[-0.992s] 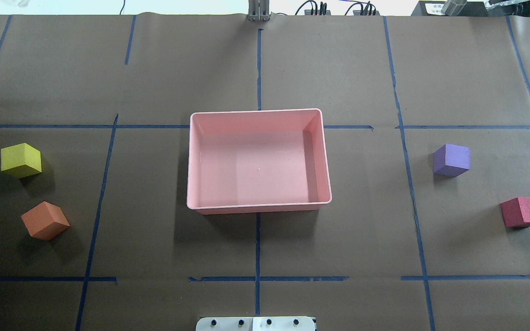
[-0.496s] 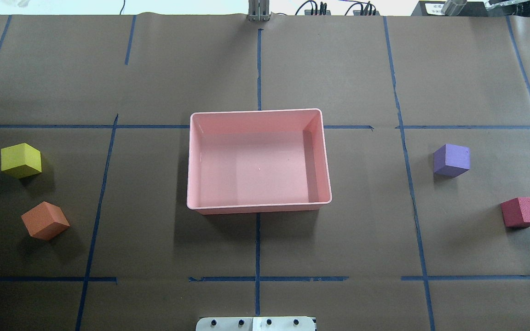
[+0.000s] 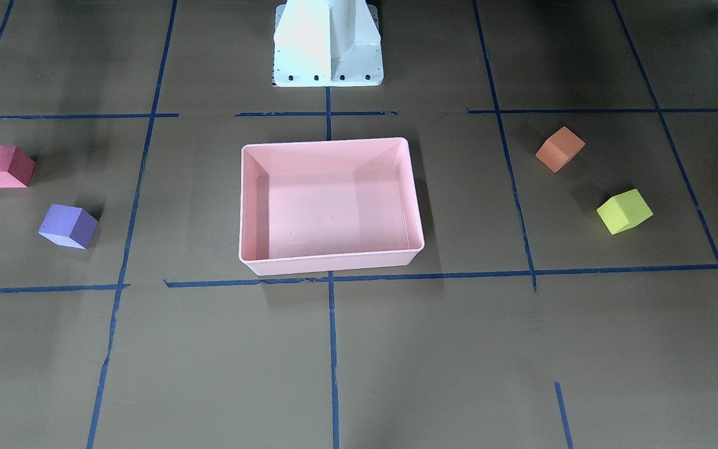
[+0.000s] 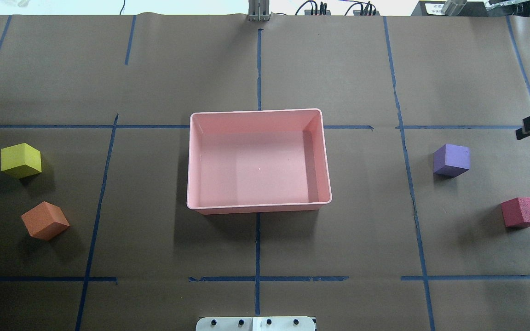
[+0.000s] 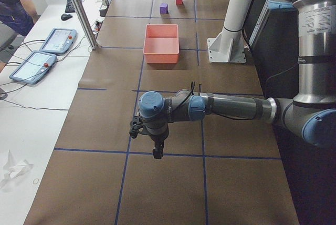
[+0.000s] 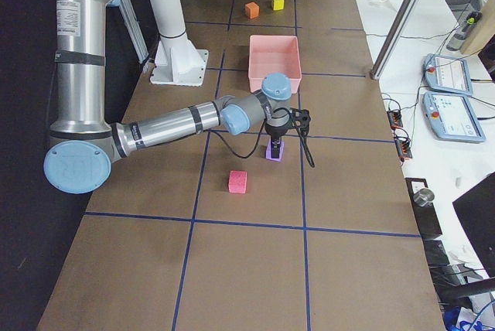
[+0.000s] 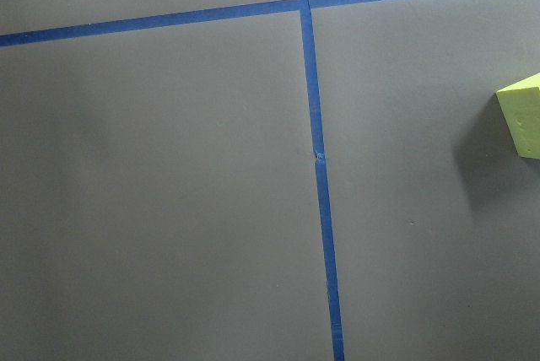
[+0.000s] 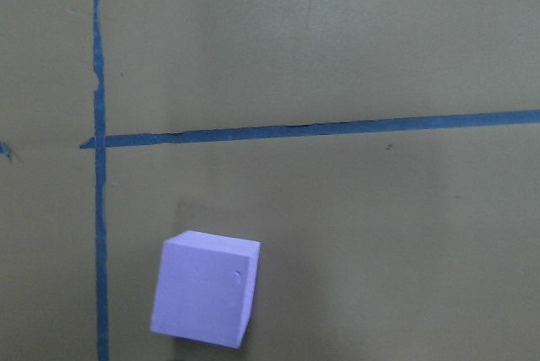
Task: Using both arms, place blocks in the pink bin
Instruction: 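Reach the right gripper down to the purple cube and grasp it, then carry the purple cube into the pink bin and release it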
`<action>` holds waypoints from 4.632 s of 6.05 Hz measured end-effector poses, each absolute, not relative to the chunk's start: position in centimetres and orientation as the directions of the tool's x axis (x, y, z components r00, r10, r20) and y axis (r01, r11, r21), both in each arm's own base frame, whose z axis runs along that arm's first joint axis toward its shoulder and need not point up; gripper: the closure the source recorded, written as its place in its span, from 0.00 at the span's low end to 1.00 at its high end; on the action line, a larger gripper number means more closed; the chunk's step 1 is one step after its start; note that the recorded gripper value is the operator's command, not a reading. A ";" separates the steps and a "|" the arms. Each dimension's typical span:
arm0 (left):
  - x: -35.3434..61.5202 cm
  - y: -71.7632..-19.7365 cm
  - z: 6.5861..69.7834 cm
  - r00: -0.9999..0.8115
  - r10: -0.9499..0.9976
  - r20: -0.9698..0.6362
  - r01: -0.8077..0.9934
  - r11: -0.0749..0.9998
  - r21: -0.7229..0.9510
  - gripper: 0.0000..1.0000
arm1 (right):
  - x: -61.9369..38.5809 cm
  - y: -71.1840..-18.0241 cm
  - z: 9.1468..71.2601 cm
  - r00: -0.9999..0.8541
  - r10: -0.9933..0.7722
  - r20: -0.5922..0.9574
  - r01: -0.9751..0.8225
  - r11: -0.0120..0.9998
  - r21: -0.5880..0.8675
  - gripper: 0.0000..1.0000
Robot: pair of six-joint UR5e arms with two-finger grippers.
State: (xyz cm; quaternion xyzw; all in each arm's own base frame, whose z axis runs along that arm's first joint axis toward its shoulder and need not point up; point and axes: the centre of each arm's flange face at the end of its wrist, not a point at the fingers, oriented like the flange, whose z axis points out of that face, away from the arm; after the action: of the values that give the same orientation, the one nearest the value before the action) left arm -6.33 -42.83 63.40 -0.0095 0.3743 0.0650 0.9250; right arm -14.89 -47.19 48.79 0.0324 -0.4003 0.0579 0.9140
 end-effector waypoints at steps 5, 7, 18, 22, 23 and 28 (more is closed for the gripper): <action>-6.3 -42.8 63.4 0.711 0.112 -0.694 -0.127 0.991 0.029 0.00 | -25.0 -47.0 51.3 0.727 0.056 0.684 -0.080 0.997 0.004 0.00; -6.3 -42.8 63.5 0.711 0.111 -0.694 -0.127 0.991 0.028 0.00 | -26.8 -46.7 52.9 0.736 0.041 0.675 -0.051 0.999 -0.005 0.00; -6.3 -42.8 63.5 0.711 0.113 -0.694 -0.128 0.991 0.031 0.00 | -41.6 -48.7 22.0 0.562 0.111 0.820 -0.146 0.989 -0.034 0.71; -4.8 -45.4 59.9 0.706 0.210 -0.676 -0.158 0.978 0.138 0.00 | -53.8 -37.6 16.9 0.624 0.133 0.770 -0.200 0.980 -0.007 0.00; -4.0 -47.3 58.1 0.701 0.275 -0.658 -0.170 0.960 0.221 0.00 | -53.3 -38.1 16.8 0.624 0.127 0.771 -0.202 0.979 0.002 0.00; 9.7 -48.6 54.9 0.667 -0.012 -0.745 0.055 0.998 0.033 0.00 | -35.9 -52.8 23.8 0.649 -0.018 0.761 -0.077 0.993 0.090 0.00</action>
State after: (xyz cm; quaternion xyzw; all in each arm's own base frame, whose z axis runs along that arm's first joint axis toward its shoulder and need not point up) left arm 9.74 -48.64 54.85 0.0265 0.4077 -0.0184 0.9125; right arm -35.88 -52.85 23.82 0.0570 -0.4186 0.0162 0.9062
